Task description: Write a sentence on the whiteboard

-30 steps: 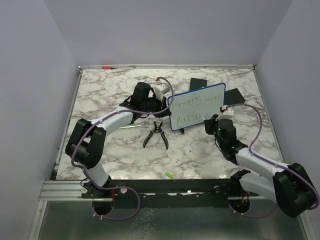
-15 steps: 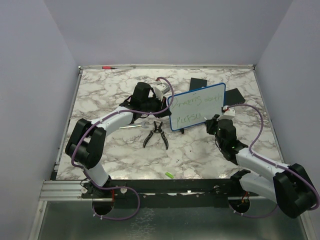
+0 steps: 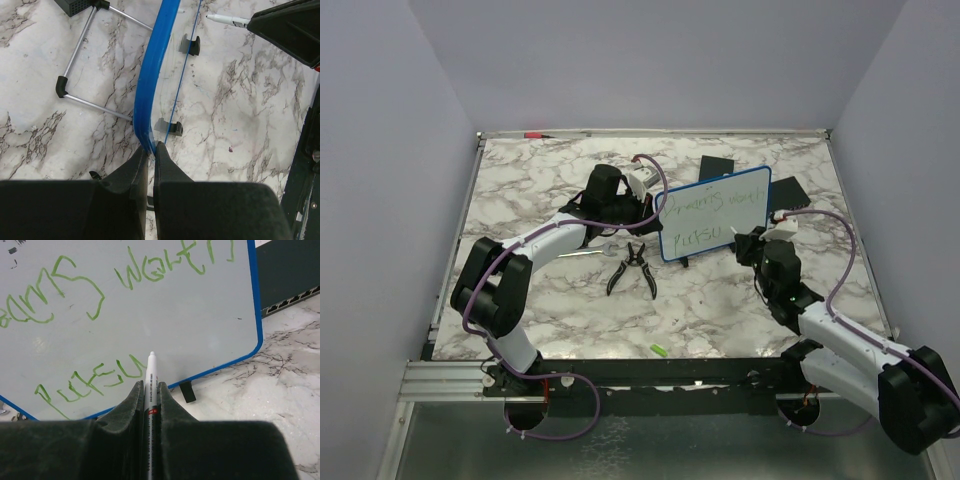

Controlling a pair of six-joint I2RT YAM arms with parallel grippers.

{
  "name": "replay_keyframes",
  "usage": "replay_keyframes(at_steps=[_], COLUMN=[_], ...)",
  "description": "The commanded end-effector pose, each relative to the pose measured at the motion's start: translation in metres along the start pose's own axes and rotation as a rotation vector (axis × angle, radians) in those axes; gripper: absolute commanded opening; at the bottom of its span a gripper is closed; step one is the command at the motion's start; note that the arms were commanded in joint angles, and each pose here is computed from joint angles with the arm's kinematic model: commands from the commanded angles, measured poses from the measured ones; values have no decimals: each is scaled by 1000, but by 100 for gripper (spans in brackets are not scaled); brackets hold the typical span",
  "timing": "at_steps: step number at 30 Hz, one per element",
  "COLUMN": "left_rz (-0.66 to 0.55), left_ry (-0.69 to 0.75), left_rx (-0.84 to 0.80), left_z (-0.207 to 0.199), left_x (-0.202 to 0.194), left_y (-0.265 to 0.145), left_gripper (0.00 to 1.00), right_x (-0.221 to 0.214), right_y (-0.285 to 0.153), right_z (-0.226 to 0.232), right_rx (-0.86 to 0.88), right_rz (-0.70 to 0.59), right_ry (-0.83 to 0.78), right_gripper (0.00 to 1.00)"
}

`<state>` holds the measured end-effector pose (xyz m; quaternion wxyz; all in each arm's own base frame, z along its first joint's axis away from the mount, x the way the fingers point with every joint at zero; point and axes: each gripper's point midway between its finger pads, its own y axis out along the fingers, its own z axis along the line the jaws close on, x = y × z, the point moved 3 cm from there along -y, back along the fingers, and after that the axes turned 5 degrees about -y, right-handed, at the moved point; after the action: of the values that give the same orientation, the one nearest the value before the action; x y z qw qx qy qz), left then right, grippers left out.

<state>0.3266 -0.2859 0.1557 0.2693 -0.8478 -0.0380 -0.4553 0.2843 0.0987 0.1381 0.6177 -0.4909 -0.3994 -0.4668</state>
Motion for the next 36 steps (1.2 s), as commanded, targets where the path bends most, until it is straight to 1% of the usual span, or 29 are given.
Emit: replay_keyframes(at_steps=[1,24,36], left_rz=[35,39,37], left_ry=[8,9,10], left_rx=[35,31,32], left_z=[6,5,5], left_x=[-9,-10,-9], left_y=[4,5,5], left_gripper=[0,0,0], right_x=[1,11,-8], right_y=[1,18,19], right_z=[1,12,7], right_rx=[12,35,9], right_rz=[1,-15,46], right_ry=[-22,-43,-45], right_gripper=[1,1,1])
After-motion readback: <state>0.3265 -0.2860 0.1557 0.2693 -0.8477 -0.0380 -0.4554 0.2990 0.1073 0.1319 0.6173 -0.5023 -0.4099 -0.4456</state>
